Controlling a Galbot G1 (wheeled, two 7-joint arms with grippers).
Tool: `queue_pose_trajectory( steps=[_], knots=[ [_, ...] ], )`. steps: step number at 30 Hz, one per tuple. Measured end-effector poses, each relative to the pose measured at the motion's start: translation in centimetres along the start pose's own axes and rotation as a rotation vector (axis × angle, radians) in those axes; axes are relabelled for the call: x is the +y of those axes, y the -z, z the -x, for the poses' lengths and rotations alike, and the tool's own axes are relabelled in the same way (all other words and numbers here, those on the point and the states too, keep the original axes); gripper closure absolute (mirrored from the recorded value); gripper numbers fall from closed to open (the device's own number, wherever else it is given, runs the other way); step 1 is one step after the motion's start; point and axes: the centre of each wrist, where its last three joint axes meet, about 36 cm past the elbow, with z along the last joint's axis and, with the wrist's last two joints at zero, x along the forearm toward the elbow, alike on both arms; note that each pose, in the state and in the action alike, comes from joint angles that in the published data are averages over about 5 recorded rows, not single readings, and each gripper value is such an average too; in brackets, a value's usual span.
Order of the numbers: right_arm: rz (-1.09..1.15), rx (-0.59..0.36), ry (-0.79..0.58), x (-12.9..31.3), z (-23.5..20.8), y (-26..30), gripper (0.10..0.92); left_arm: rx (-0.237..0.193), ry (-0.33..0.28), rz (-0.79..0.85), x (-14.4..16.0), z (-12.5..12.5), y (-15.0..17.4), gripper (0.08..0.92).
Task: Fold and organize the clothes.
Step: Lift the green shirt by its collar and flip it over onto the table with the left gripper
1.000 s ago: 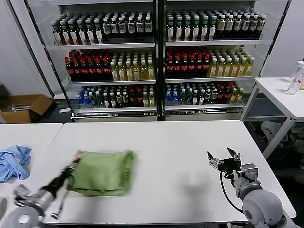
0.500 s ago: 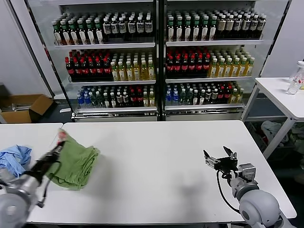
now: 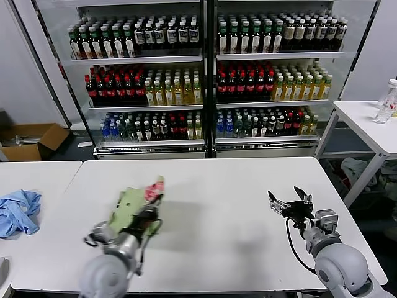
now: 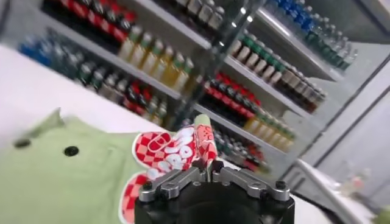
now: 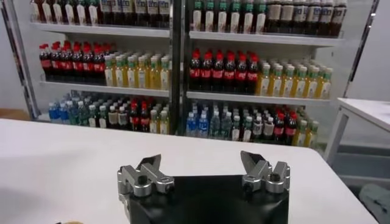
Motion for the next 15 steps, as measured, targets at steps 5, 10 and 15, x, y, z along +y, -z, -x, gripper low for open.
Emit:
queue_pose_trajectory(
  steps=[5,10,15],
  knots=[
    [0.002,-0.005,0.009,-0.1,0.4,0.3,0.200,0.039,-0.052,-0.094,-3.0,3.0,-2.5,0.897],
    [0.009,-0.006,0.021,0.1,1.0,0.4,0.200,0.077,-0.080,-0.106,-5.0,5.1,-4.6,0.831],
    [0.023,-0.006,0.047,0.6,1.6,0.5,0.200,0.074,-0.091,-0.056,-5.7,6.2,-5.8,0.685]
  ],
)
